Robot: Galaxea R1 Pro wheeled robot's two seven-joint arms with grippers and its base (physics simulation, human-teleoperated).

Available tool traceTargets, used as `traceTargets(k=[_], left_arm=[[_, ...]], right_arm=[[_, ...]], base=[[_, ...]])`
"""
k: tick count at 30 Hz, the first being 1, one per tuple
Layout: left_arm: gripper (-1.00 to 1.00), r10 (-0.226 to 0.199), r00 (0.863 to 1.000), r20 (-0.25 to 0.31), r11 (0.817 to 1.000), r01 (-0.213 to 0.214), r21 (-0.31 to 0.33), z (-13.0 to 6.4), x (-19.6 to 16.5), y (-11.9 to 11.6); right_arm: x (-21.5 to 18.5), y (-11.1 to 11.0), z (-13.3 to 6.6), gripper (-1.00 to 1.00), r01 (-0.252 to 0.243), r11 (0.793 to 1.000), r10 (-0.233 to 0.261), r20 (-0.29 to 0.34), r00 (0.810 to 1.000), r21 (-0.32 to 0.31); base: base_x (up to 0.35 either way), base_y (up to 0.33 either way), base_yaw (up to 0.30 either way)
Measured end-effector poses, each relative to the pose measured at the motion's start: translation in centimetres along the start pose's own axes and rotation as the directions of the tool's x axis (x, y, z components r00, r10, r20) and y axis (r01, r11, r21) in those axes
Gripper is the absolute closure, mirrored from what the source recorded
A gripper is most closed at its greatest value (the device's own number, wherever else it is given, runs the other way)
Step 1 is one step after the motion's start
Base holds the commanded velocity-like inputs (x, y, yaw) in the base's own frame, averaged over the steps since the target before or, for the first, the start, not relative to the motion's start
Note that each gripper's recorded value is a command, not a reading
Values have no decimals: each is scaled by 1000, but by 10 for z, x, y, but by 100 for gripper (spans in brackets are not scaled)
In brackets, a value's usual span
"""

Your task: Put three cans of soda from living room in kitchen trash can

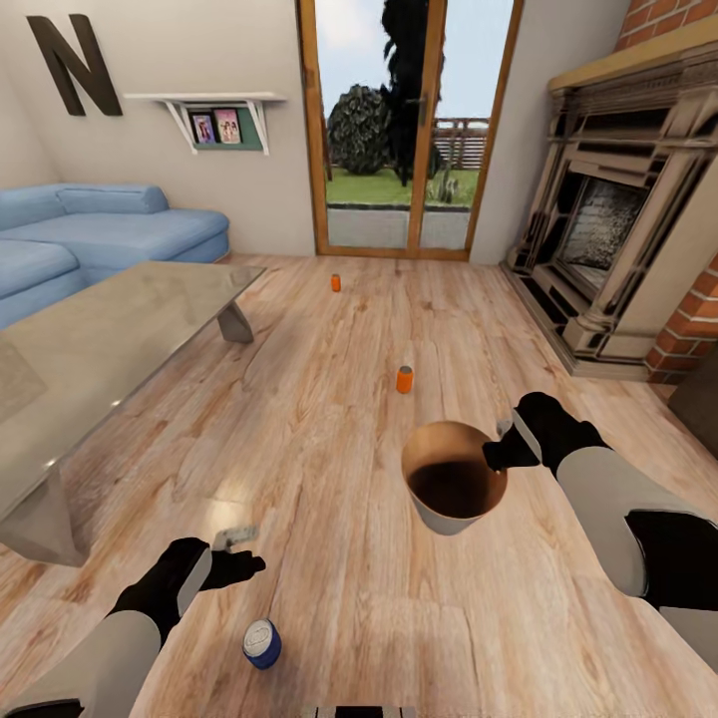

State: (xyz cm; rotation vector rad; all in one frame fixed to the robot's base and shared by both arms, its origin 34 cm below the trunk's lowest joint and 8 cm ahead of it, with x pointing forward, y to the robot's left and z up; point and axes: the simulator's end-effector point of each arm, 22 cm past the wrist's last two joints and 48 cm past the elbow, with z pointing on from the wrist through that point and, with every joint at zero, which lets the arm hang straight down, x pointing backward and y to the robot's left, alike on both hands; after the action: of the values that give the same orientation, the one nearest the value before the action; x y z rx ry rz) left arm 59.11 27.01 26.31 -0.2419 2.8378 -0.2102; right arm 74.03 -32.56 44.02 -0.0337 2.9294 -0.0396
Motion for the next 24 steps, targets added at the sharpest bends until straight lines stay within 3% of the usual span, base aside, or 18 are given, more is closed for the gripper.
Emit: traceTargets(k=[4, 13, 24], left_arm=[[-100, 4, 1000, -7, 1000, -4, -2, 10, 7, 2], [-100, 9, 999, -53, 1000, -10, -12, 31, 27, 7], [-100, 11, 998, -69, 1000, -11, -1, 37, 35, 0]], right_arm=[[6, -7, 12, 100, 4, 999, -4, -7, 1000, 33], [18, -7, 43, 100, 4, 999, -2, -53, 999, 40], [18, -7, 48, 100, 1, 999, 1, -55, 998, 38]], base=[[0, 0, 0], [0, 0, 0], [0, 0, 0]])
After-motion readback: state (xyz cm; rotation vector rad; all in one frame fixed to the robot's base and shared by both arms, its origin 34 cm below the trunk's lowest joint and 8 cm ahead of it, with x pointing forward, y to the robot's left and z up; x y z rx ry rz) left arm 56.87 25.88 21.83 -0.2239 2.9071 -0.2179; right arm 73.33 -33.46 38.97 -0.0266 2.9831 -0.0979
